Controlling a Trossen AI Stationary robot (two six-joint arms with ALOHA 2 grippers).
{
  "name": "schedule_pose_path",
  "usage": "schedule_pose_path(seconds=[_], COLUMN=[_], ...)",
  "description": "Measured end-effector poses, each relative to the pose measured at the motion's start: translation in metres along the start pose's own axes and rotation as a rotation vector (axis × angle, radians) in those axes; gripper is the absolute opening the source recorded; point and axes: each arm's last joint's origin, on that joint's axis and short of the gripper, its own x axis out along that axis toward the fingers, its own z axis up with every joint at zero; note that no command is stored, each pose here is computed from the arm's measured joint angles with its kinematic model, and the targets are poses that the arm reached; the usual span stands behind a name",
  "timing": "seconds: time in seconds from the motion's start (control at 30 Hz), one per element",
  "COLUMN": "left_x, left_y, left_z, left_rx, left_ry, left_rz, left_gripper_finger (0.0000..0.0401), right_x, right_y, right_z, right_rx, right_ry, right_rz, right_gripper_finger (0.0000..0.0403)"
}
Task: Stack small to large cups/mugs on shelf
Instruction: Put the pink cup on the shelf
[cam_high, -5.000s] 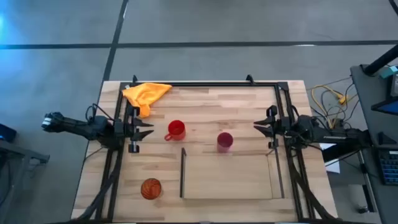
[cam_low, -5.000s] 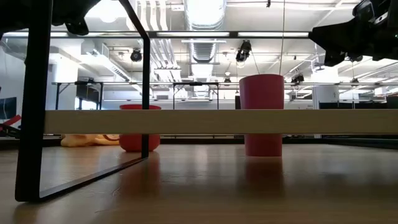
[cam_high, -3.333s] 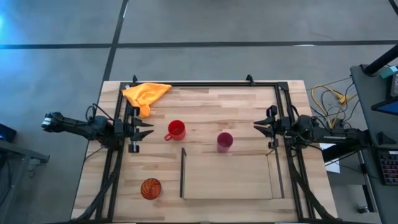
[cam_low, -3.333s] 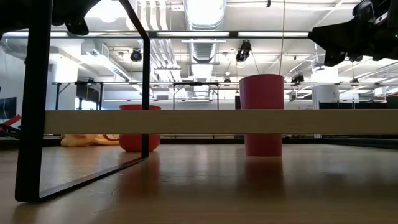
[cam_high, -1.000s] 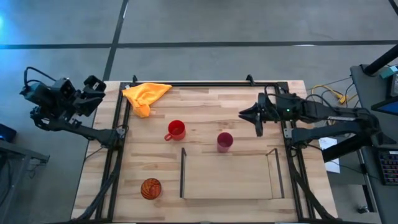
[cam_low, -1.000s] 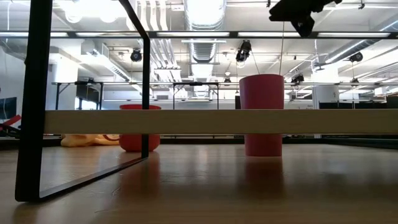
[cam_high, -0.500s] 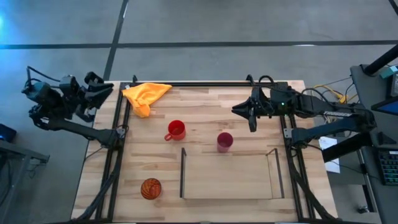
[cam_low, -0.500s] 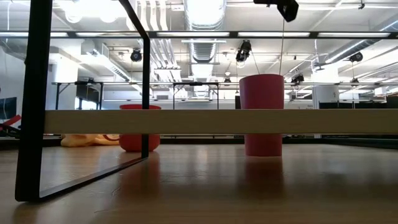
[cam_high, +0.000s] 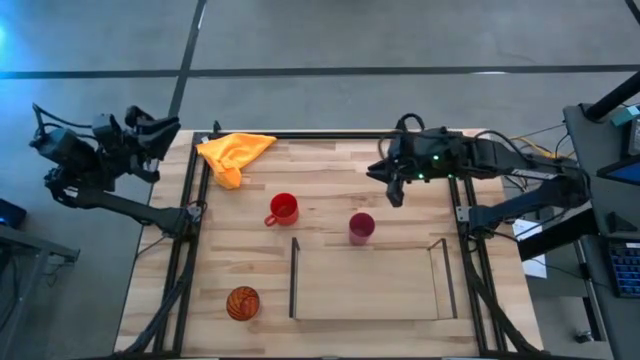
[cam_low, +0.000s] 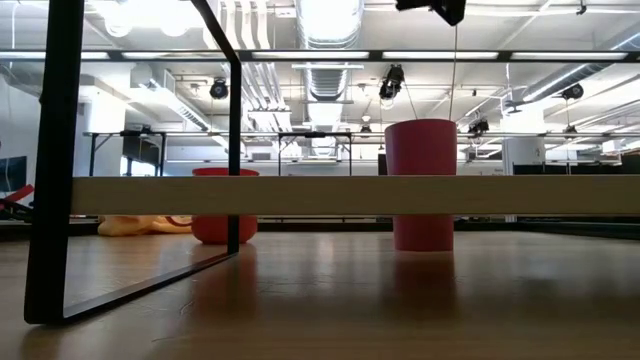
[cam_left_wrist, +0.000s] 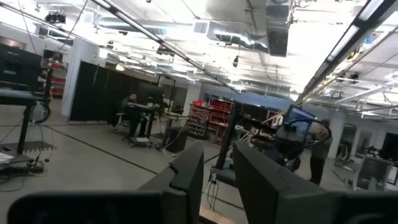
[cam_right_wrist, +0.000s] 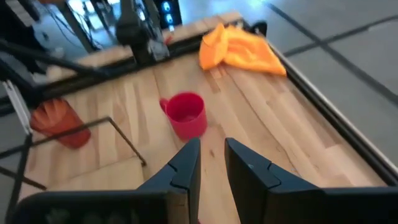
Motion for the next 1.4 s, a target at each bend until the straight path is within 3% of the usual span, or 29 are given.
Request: schedule_pose_path(seconds=[0.37, 0.57, 0.73, 0.97, 1.4], left_x=[0.019, 0.02, 0.021, 0.022, 0.019], left_y=[-0.014, -0.015, -0.016, -0.017, -0.015], left_z=[-0.012, -0.013, -0.012, -0.013, -0.01], left_rx=[0.065, 0.065, 0.045, 0.043, 0.036], left_ry=[0.085, 0.087, 0.063, 0.062, 0.051], left_rz=[0.001, 0.001, -0.008, -0.022, -0.023], left_gripper_finger=[0.0129, 0.0153, 0.0156, 0.0156, 0.0156], right_x=[0.034, 0.059, 0.077, 0.087, 0.097], right_y=[-0.002, -0.003, -0.002, -0.005, -0.008], right_z=[-0.021, -0.033, -0.039, -0.061, -0.077], right_rx=[-0.036, -0.165, -0.125, -0.062, -0.124], right_ry=[0.326, 0.463, 0.528, 0.775, 0.975], right_rz=[-0.077, -0.096, -0.08, -0.115, -0.126], right_gripper_finger=[0.0068, 0.0068, 0.0068, 0.0068, 0.0073])
